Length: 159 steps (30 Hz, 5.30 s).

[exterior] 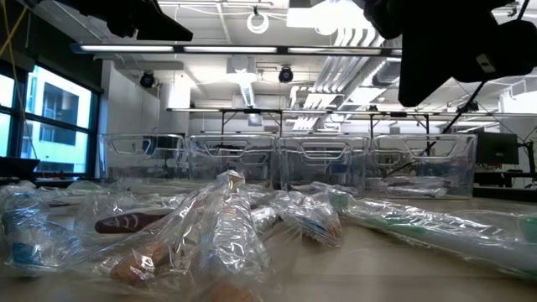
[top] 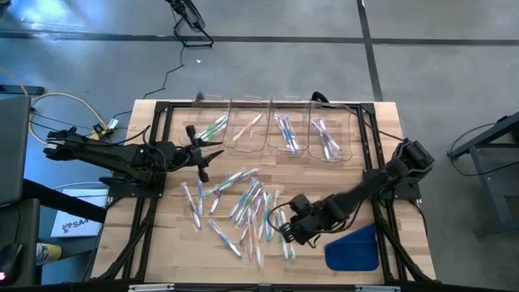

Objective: Pick & Place Toothbrushes
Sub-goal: Put the green toothbrush into the left transparent bin

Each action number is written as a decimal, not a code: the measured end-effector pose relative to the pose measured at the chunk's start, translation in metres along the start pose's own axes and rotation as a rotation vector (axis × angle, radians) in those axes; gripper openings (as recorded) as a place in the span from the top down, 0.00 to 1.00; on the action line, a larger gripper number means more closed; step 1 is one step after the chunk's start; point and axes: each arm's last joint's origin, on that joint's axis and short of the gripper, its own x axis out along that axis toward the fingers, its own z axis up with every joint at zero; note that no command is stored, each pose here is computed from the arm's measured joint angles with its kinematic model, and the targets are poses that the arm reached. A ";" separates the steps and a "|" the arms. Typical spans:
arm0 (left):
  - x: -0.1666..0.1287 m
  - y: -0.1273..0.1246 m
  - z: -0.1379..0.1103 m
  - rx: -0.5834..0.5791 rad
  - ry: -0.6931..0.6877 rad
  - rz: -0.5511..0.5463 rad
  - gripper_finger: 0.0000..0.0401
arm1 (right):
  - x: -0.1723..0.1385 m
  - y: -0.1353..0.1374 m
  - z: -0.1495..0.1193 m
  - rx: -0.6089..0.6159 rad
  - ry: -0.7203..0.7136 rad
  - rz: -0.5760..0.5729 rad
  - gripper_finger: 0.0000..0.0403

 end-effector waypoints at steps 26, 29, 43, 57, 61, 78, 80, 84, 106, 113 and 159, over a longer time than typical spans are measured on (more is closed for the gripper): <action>0.000 -0.003 -0.006 0.009 0.057 -0.028 0.73 | 0.031 0.006 -0.005 -0.044 0.125 -0.056 0.69; 0.000 -0.003 -0.006 0.009 0.057 -0.028 0.73 | 0.031 0.005 -0.002 0.008 0.120 -0.060 0.62; 0.000 -0.003 -0.006 -0.006 0.058 -0.027 0.73 | 0.033 0.006 0.006 -0.004 0.115 -0.047 0.69; 0.000 -0.003 -0.007 -0.008 0.060 -0.028 0.73 | 0.061 0.005 -0.006 -0.013 0.133 -0.078 0.71; 0.000 -0.003 -0.007 -0.006 0.060 -0.038 0.73 | 0.069 0.004 -0.008 -0.013 0.151 -0.087 0.71; 0.000 -0.004 -0.007 -0.006 0.057 -0.046 0.73 | 0.090 -0.003 -0.015 -0.029 0.212 -0.154 0.75; 0.000 -0.004 -0.007 -0.006 0.057 -0.047 0.73 | 0.090 -0.005 -0.015 -0.031 0.220 -0.176 0.80; 0.000 -0.004 -0.007 -0.007 0.057 -0.047 0.73 | 0.089 -0.011 -0.015 -0.026 0.229 -0.241 0.91; 0.000 -0.003 -0.006 -0.009 0.054 -0.045 0.73 | 0.049 -0.017 0.005 -0.158 0.242 -0.265 1.00; 0.000 -0.003 -0.005 -0.019 0.038 -0.038 0.73 | 0.021 -0.018 0.011 -0.189 0.248 -0.247 1.00; 0.035 -0.013 0.049 -0.460 -0.409 -0.285 0.73 | -0.115 0.008 0.120 -0.734 -0.691 0.187 0.99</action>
